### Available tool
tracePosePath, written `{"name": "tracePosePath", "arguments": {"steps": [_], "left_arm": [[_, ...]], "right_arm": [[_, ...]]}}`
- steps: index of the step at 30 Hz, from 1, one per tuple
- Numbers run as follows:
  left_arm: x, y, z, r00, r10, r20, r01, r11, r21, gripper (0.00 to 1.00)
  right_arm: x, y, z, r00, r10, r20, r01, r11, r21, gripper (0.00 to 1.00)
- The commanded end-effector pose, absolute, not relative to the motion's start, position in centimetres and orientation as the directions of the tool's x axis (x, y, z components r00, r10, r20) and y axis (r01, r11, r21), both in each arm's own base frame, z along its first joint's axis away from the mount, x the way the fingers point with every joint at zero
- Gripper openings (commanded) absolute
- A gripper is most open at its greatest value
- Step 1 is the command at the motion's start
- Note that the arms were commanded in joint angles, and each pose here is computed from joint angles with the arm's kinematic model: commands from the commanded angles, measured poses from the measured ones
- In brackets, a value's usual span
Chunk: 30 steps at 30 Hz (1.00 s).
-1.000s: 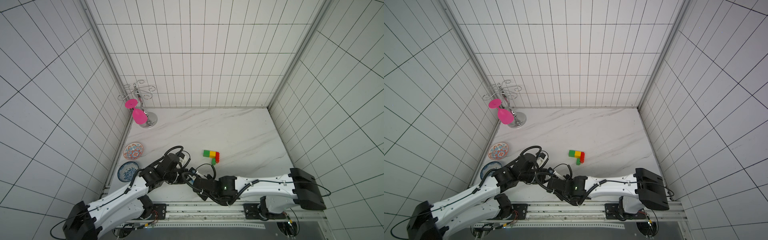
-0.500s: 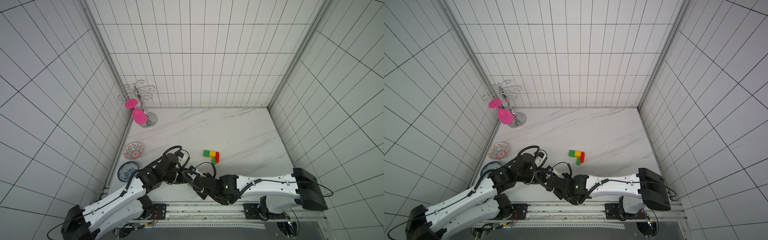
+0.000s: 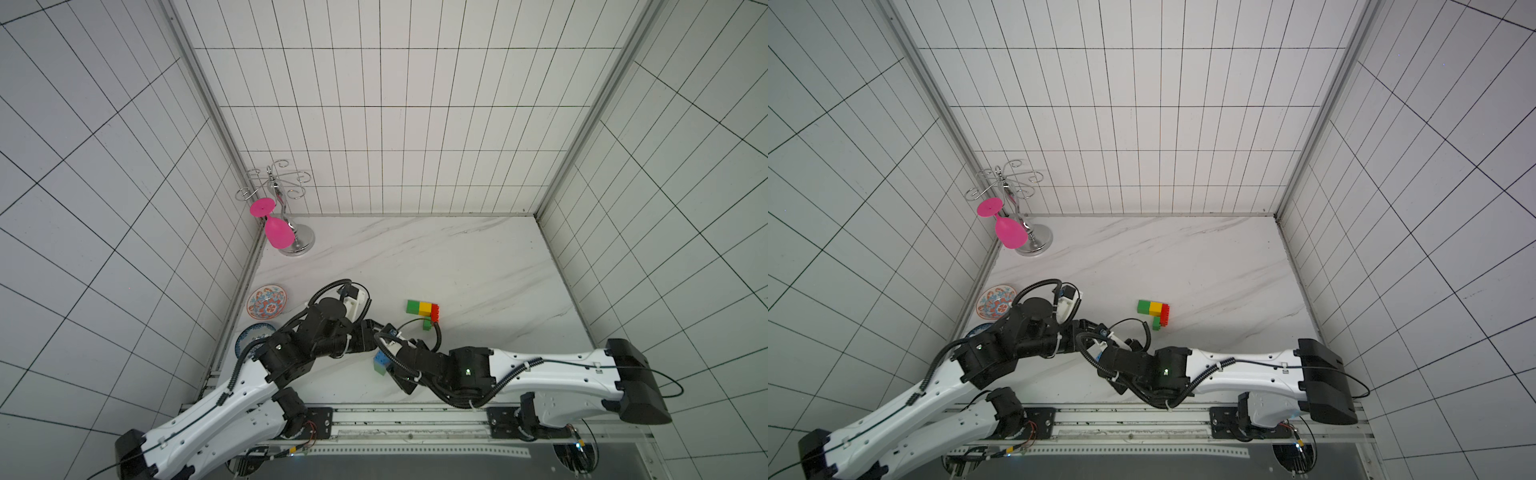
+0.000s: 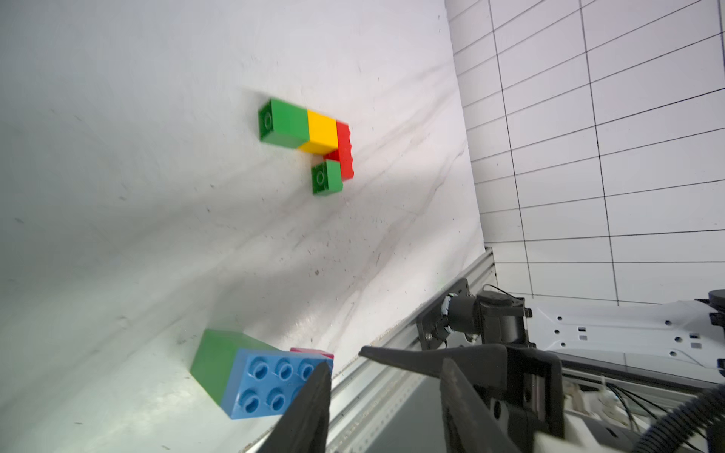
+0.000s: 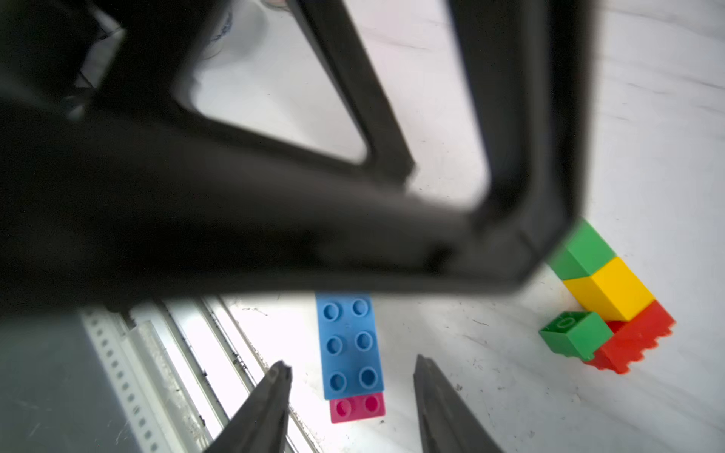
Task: Assemble the letter r with lego
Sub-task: Assemble the lego brick with the lego brick, then adjust the lego brick at the center of the board.
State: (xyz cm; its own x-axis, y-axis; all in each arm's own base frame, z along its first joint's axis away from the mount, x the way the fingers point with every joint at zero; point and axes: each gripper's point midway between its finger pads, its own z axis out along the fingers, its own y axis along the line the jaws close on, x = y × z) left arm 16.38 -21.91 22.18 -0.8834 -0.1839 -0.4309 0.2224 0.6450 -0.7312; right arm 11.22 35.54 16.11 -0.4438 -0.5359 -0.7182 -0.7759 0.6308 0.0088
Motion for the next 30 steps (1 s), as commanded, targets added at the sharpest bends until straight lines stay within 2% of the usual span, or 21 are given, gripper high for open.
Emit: {"name": "tracePosePath", "arguments": {"steps": [1,4,8,16,24,30], "left_arm": [[18.1,-16.8,24.4,-0.769,-0.236,-0.595,0.211,0.784,-0.584,0.53],[17.8,-13.6,24.5,-0.745,-0.231,-0.626,0.174,0.839,-0.515,0.57],[16.6,-11.8,24.1,-0.746,-0.211,-0.631,0.159,0.864,-0.478,0.6],[15.5,-10.9,22.7,-0.756,-0.222,-0.616,0.137,0.867,-0.48,0.61],[15.6,-11.0,22.2,-0.766,-0.209,-0.608,0.135,0.872,-0.471,0.61],[15.6,-11.2,21.9,-0.771,-0.204,-0.604,0.141,0.869,-0.473,0.62]], "right_arm": [[10.5,35.8,15.7,-0.43,-0.596,-0.678,-0.814,0.581,0.006,0.52],[10.9,36.1,15.4,-0.434,-0.619,-0.654,-0.821,0.571,0.003,0.52],[11.3,36.8,14.9,-0.437,-0.64,-0.632,-0.832,0.555,0.014,0.51],[12.6,37.3,13.4,-0.48,-0.653,-0.585,-0.824,0.565,0.046,0.48],[11.9,36.9,9.5,-0.505,-0.716,-0.483,-0.83,0.556,0.044,0.47],[12.3,37.0,11.1,-0.509,-0.694,-0.509,-0.82,0.571,0.041,0.48]]}}
